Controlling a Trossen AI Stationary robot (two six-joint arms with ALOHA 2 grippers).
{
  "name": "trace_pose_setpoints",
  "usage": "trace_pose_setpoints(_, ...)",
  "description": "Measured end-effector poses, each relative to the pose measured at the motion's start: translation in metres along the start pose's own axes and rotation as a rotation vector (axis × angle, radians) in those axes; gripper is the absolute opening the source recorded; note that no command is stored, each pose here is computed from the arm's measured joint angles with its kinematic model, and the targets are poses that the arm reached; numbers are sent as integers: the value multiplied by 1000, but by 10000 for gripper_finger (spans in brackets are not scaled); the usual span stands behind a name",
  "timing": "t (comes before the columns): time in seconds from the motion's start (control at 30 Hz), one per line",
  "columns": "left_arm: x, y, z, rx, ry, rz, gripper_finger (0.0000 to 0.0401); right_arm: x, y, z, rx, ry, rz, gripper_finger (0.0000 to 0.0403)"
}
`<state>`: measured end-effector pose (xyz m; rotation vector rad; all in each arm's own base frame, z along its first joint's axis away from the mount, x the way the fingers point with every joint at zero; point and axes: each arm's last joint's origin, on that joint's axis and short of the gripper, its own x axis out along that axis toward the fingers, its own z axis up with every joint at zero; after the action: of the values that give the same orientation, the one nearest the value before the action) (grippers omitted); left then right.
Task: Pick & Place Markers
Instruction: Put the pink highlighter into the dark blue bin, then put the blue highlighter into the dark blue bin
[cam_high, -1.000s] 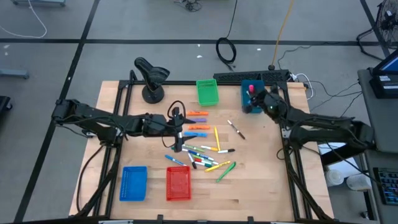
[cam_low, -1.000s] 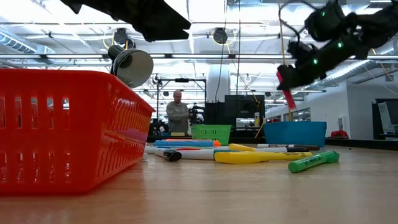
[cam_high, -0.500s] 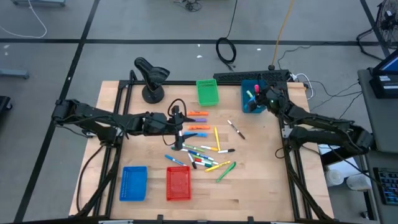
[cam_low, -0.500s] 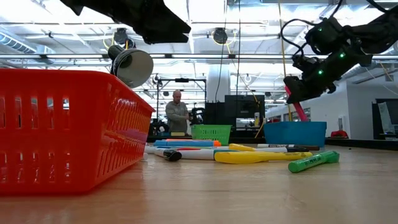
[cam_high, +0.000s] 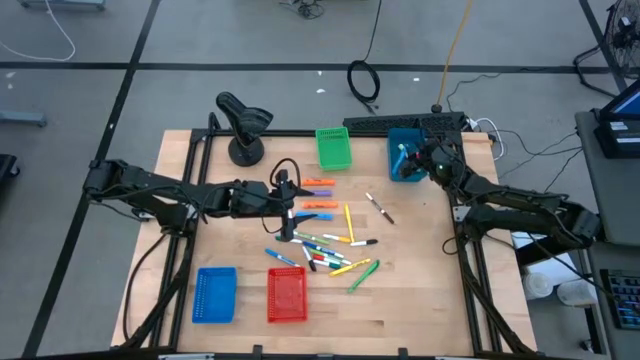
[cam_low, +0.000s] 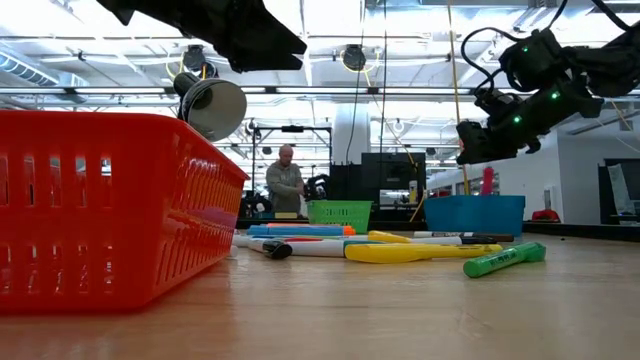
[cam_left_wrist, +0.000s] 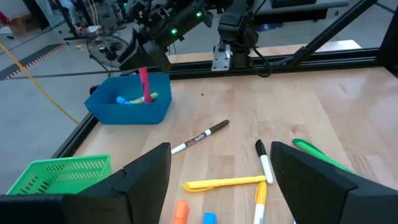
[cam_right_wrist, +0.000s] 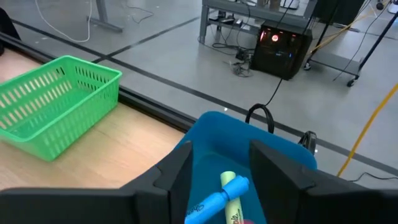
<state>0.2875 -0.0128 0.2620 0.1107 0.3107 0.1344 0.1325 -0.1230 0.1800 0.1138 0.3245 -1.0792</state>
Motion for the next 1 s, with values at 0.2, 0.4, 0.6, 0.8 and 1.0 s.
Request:
trace_pose_setpoints(0.2, 2, -4, -5, -44, 43, -61, 280, 0, 0, 0, 6, 0, 5, 162)
trace_pose_setpoints(0.4, 12, -5, -13, -37, 70, -56, 280, 0, 2, 0, 34, 2, 71, 160)
trace_pose_setpoints(0.6, 23, -6, -24, -28, 114, -53, 280, -6, 5, 11, 48, 3, 224, 153)
trace_pose_setpoints(0.8, 31, -8, -33, -22, 151, -53, 280, -16, 10, 20, 72, -26, 341, 135)
trace_pose_setpoints(1.0, 36, -9, -40, -21, 184, -51, 280, -19, 12, 22, 72, -36, 367, 130)
